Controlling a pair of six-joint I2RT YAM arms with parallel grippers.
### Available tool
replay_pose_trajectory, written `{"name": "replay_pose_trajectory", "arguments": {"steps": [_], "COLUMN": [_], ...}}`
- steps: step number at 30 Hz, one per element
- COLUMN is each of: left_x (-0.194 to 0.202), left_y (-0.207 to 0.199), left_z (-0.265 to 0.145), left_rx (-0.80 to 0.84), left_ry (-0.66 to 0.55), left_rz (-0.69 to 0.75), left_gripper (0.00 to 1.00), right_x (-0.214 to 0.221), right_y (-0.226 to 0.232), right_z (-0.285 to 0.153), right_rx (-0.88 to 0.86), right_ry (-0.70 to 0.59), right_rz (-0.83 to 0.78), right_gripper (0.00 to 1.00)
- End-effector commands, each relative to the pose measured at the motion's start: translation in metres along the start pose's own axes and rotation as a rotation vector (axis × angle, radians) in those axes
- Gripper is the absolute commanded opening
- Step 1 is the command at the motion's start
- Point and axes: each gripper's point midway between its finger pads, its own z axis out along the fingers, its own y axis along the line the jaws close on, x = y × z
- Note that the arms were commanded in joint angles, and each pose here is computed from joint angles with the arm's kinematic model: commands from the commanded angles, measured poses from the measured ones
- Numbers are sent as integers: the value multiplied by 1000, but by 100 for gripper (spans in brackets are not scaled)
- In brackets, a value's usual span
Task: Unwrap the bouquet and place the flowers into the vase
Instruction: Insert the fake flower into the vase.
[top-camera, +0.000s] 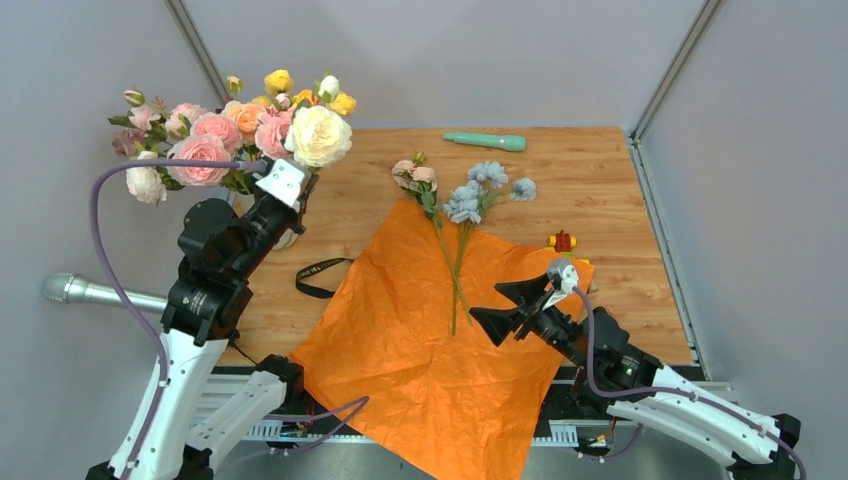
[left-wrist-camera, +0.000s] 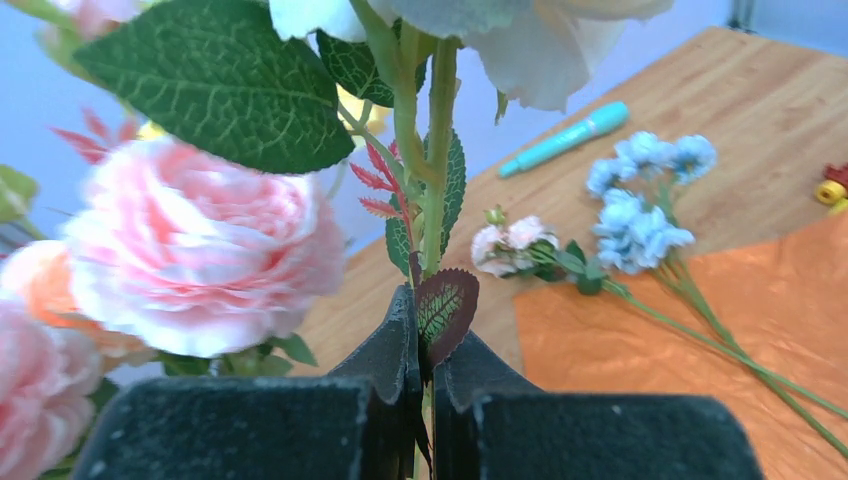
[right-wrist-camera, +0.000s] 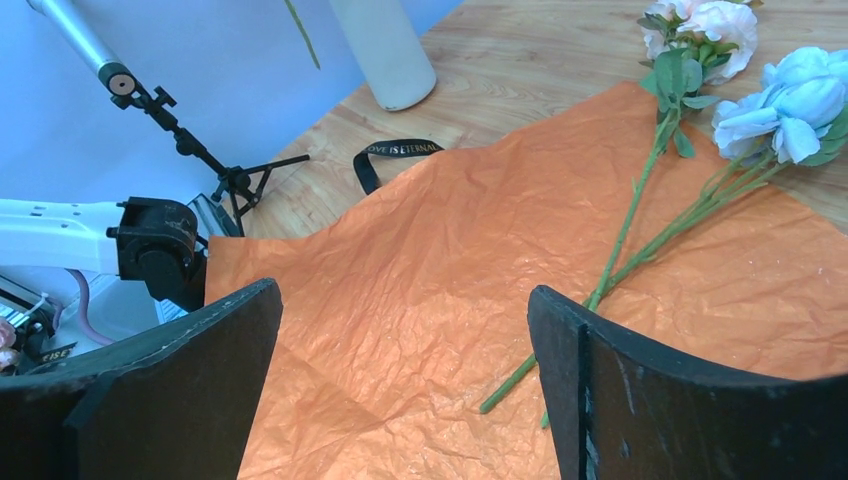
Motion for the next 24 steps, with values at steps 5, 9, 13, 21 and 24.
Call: {"name": "replay_pose_trajectory", "arguments": {"steps": [5,9,13,21,24], "left_x": [-46,-57,-74,-89,-90], "left_y": [59,86,104,127,130], "left_z": [0,1,1,-6,-8], "left_rx": [-146,-216,-254,-351,-366], "left_ry": [-177,-249,-299,-294,-278], "left_rz": [-13,-61,-71,7,17], "left_gripper": [0,0,0,0,0], "right_x": [1,2,3,3,4], "right_y": [-4,-4,-5,-5,-5], "right_z": [-3,-3,-4,-3,-3], "right_rx": [15,15,19,22,23], "right_ry": [4,10,15,17,22], "right_rz": [-15,-17,-20,-22,-23], "right_gripper": [95,95,95,95,95]}}
